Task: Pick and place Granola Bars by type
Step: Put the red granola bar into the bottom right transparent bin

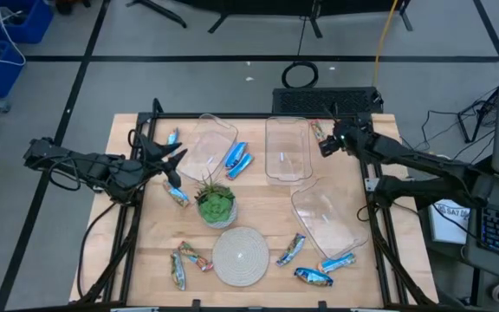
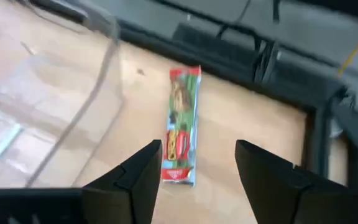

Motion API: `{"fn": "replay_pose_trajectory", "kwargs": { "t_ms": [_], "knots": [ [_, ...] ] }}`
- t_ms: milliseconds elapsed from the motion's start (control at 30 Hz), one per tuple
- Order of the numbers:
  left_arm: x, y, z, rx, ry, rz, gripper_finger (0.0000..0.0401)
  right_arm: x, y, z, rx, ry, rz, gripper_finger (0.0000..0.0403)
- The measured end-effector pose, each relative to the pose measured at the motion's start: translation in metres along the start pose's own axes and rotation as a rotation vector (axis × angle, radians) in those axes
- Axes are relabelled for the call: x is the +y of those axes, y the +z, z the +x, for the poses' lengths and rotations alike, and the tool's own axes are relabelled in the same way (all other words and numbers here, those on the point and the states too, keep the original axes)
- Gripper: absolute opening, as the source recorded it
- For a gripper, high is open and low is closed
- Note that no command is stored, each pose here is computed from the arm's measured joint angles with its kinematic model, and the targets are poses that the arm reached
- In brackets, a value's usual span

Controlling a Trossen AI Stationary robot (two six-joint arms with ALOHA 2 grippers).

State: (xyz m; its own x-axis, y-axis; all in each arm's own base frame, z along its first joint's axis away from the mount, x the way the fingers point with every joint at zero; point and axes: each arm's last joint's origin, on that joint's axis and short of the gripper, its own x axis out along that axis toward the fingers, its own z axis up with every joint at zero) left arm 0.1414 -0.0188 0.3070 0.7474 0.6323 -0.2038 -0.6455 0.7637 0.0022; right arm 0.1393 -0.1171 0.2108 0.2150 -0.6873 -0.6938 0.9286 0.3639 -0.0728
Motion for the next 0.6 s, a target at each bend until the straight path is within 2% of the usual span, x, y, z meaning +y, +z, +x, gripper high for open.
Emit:
{"fn": "replay_pose_trajectory", "kwargs": {
  "t_ms": [200, 367, 600],
  "knots": [
    [-0.001, 0.000, 0.000, 0.007, -0.022, -0.056, 0.0127, -0.002, 0.008, 0.027, 0.018, 0.021, 0.036, 0.0177],
    [-0.001, 0.000, 0.000, 0.010, -0.029, -0.056, 0.0127, 0.000, 0.004, 0.046, 0.108, 0.069, 0.038, 0.0184],
    [-0.002, -0.001, 0.000, 0.021, -0.059, -0.066, 0.0127, 0.004, -0.004, 0.065, 0.189, 0.048, 0.015, 0.0191]
  ]
}}
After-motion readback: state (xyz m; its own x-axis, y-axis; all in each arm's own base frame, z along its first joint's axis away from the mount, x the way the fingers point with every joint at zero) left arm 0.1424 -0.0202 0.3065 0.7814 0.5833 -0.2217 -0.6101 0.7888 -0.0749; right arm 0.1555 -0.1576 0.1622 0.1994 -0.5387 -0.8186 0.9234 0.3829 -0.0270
